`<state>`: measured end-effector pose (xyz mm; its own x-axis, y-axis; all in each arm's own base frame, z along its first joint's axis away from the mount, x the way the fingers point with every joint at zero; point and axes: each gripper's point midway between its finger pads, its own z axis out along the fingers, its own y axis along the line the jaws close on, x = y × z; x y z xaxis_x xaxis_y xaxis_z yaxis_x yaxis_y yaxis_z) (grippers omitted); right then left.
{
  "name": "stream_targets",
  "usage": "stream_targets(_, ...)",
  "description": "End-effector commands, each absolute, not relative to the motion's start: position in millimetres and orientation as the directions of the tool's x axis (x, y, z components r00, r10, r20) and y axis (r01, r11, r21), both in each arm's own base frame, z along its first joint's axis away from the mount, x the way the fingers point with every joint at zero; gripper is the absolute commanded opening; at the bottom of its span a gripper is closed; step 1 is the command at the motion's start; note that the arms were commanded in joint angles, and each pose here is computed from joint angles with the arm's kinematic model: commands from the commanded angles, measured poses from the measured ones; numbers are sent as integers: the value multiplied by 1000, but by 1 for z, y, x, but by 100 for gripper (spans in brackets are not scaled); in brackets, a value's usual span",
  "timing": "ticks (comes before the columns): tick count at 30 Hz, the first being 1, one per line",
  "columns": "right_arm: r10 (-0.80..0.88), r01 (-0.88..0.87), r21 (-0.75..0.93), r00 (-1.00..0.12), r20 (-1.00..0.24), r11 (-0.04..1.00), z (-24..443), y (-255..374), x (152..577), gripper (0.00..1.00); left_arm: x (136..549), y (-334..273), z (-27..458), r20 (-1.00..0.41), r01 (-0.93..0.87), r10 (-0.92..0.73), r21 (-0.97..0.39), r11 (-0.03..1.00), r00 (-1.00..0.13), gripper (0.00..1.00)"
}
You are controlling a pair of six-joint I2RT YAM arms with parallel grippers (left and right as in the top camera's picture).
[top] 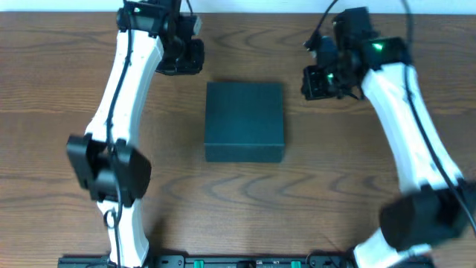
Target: Pack container
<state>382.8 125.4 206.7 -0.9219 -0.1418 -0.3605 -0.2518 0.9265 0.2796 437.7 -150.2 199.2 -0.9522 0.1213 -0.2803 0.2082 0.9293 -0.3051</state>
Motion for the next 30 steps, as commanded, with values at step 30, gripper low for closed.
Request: stream_targets(30, 180, 49, 321, -903, -391, 946, 30, 196, 286, 2, 364, -227, 95, -96, 412, 407, -371, 832, -908, 6)
